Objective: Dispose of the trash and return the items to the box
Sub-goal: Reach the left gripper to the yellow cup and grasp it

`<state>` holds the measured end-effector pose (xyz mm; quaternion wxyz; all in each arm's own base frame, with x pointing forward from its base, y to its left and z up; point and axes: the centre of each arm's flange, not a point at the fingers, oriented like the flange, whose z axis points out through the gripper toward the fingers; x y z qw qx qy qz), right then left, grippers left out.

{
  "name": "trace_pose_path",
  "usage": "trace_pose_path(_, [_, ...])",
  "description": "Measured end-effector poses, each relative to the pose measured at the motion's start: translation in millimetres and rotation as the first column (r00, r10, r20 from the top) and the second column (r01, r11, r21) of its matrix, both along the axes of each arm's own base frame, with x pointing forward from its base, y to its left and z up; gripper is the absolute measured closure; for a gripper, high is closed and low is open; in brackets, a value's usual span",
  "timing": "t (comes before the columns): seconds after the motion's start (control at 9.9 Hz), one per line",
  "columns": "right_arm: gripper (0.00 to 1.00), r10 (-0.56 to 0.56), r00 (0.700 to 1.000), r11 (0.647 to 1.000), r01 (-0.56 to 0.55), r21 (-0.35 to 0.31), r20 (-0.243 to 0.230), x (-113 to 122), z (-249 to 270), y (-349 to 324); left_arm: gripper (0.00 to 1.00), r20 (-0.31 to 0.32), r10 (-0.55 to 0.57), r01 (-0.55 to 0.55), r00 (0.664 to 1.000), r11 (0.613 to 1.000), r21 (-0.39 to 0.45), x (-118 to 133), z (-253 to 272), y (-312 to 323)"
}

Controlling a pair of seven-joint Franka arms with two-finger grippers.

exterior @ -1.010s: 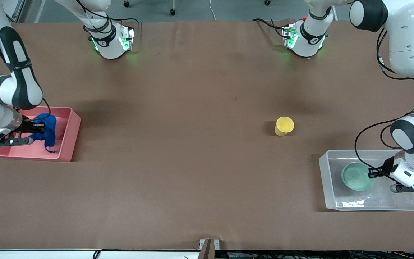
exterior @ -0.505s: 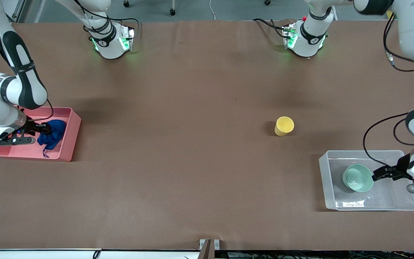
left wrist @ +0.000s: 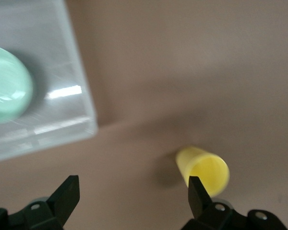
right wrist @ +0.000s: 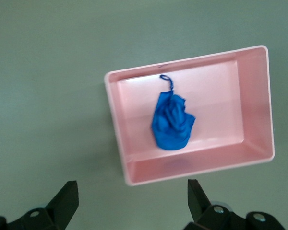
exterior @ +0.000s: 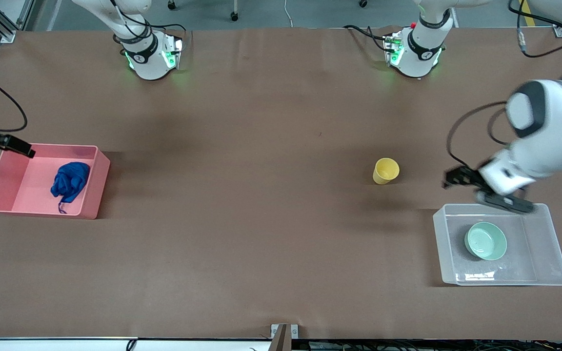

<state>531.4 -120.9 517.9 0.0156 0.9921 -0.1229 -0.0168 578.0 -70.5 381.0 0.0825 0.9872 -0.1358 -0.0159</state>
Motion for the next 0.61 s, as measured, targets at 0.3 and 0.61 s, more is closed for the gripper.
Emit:
trace_pose_path(0.3, [0.0,-0.011,1.0,1.0,0.011,-0.005,0.016,1.0,90.7,36.4,0.02,-0.04,-0.058,0.059,0.997,0.998,0.009,-50.2,-64.3,-55.2])
trace_pose_path(0.61, [0.0,0.025,0.999,1.0,-0.025,-0.004,0.022,-18.6,156.5,17.4,0.07,-0.054,-0.095,0.096,0.994,0.995,0.022,-68.3,-133.7,-68.7])
